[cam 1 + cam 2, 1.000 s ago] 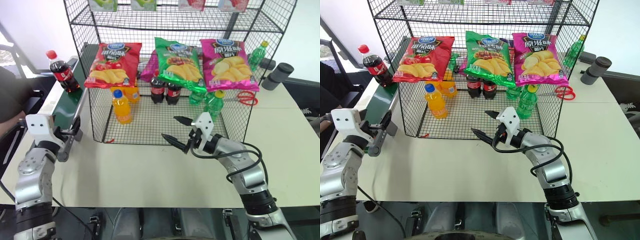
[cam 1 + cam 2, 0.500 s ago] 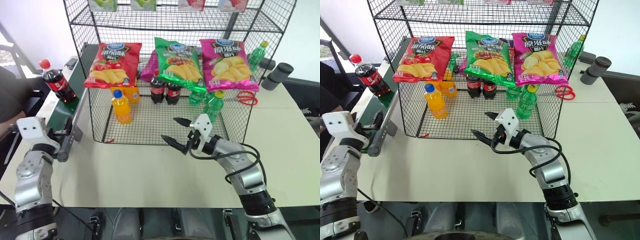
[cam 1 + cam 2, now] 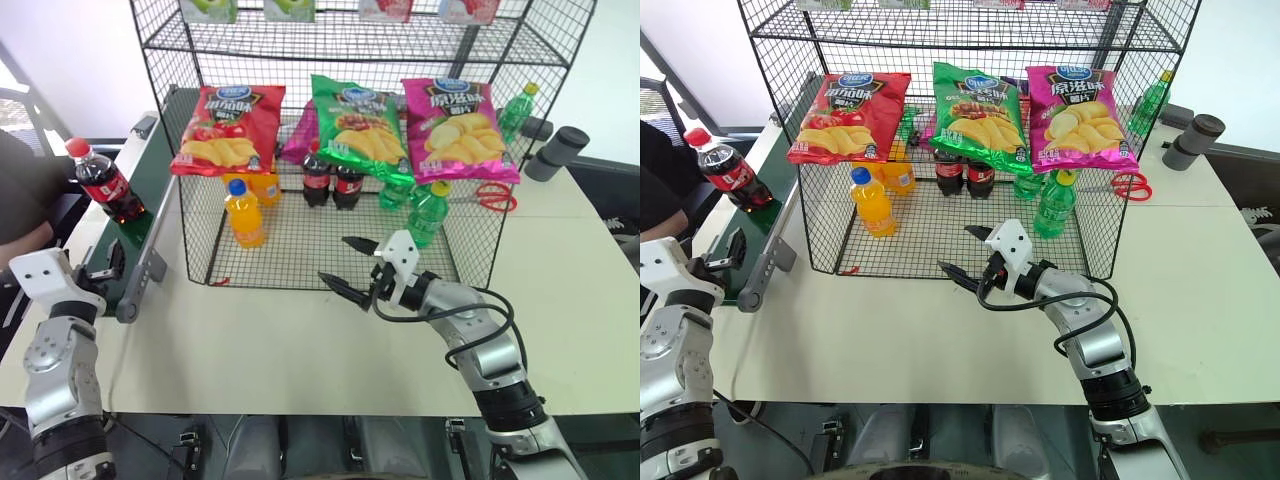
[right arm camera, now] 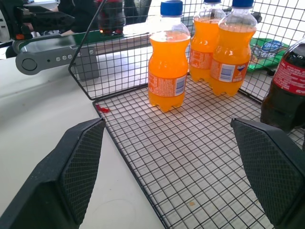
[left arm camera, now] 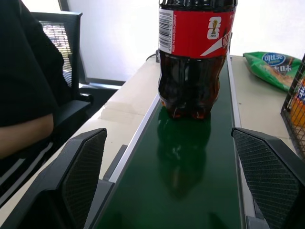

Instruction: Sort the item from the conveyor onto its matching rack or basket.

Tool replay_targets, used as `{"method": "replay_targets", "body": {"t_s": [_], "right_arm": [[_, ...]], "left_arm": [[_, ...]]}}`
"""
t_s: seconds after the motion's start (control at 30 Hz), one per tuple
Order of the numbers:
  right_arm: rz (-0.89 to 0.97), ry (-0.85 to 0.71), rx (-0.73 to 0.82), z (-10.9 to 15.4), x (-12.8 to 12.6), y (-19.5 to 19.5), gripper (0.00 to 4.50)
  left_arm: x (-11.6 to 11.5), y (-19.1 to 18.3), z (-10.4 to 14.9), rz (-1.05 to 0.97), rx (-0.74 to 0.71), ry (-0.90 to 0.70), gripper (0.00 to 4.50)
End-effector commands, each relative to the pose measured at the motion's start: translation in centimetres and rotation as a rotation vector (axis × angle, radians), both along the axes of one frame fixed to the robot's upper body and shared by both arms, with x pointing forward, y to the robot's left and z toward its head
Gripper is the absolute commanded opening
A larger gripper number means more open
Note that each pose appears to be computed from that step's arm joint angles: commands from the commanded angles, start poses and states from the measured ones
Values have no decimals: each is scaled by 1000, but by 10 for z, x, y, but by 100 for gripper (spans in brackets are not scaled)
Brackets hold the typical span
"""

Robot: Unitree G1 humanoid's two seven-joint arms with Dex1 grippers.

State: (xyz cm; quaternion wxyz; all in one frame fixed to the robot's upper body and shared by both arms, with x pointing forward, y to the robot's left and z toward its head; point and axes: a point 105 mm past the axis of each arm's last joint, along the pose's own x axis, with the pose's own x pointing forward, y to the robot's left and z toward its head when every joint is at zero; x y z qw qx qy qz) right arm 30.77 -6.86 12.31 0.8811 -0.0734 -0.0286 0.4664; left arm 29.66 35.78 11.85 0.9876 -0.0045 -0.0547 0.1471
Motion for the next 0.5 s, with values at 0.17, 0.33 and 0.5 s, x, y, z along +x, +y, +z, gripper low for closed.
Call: {"method": "replay_targets", "body": {"t_s": [0.17,0.33,0.5], "right_arm": [[13,-42,25,10,-2,6,439],[25,-33,21,8,-4,7,439],[29,-33,19,8,-4,8,439]], "left_arm": [[2,0,14,5,44,-44,450],[-1,4,16,21,47,-48,450],[-3,6,16,29,64,-42,450]]}}
